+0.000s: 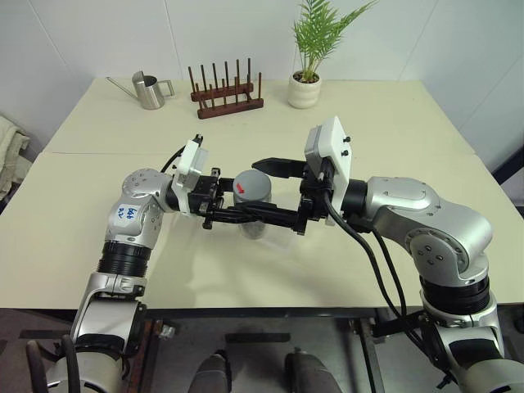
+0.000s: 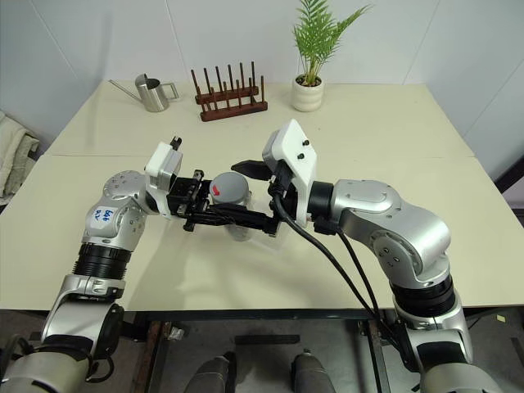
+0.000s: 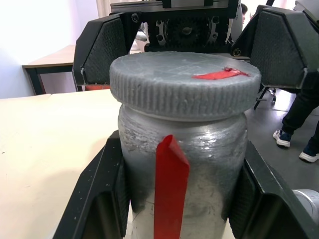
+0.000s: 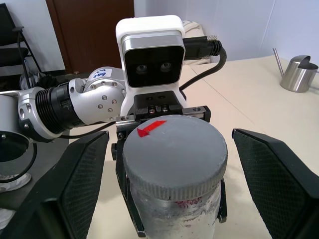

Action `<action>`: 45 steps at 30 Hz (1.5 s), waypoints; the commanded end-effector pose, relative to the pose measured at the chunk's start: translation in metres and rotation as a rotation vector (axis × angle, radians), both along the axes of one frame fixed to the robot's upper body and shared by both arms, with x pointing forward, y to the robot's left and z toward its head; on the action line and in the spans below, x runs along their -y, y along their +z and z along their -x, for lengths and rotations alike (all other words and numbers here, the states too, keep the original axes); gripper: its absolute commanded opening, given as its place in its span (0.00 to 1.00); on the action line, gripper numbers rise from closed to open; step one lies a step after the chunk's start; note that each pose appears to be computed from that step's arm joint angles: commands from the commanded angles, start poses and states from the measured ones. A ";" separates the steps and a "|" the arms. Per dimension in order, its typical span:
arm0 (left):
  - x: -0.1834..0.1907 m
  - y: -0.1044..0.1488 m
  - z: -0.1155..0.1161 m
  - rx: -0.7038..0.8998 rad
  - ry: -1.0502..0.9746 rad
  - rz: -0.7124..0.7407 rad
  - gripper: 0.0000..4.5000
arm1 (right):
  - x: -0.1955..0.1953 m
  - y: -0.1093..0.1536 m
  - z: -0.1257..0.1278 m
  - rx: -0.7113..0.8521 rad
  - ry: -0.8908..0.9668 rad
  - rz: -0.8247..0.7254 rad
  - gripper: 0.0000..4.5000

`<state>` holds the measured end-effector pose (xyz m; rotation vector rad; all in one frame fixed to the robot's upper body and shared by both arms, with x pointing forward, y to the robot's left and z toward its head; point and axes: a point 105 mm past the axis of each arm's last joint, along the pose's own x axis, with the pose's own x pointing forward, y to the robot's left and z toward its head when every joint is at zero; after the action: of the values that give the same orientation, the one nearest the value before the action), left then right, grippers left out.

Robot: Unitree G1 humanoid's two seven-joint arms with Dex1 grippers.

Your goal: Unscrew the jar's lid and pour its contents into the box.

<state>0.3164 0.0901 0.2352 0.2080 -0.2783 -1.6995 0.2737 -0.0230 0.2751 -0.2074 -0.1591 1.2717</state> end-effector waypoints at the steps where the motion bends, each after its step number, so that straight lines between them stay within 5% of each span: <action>1: 0.002 0.009 0.002 0.046 -0.009 0.008 0.45 | -0.001 0.008 0.003 0.047 0.000 0.003 0.93; 5: 0.002 0.009 0.002 0.047 -0.006 0.009 0.45 | -0.002 0.011 0.004 0.052 0.015 -0.006 0.73; 21: 0.002 0.008 0.002 0.045 -0.005 0.013 0.45 | 0.001 0.017 0.005 0.066 0.019 -0.016 0.73; 25: 0.002 0.008 0.001 0.045 -0.002 0.012 0.45 | 0.000 0.013 0.006 0.056 0.025 0.000 0.57; 35: 0.003 0.007 0.001 0.038 -0.005 0.008 0.45 | 0.002 0.012 0.005 0.065 0.018 0.013 0.57; 45: 0.005 -0.004 0.002 -0.034 -0.009 -0.052 0.45 | 0.016 0.041 -0.006 0.158 -0.038 -0.004 0.57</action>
<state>0.3176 0.0854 0.2353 0.1906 -0.2573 -1.6956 0.2798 -0.0258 0.2821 -0.2525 -0.1441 1.2916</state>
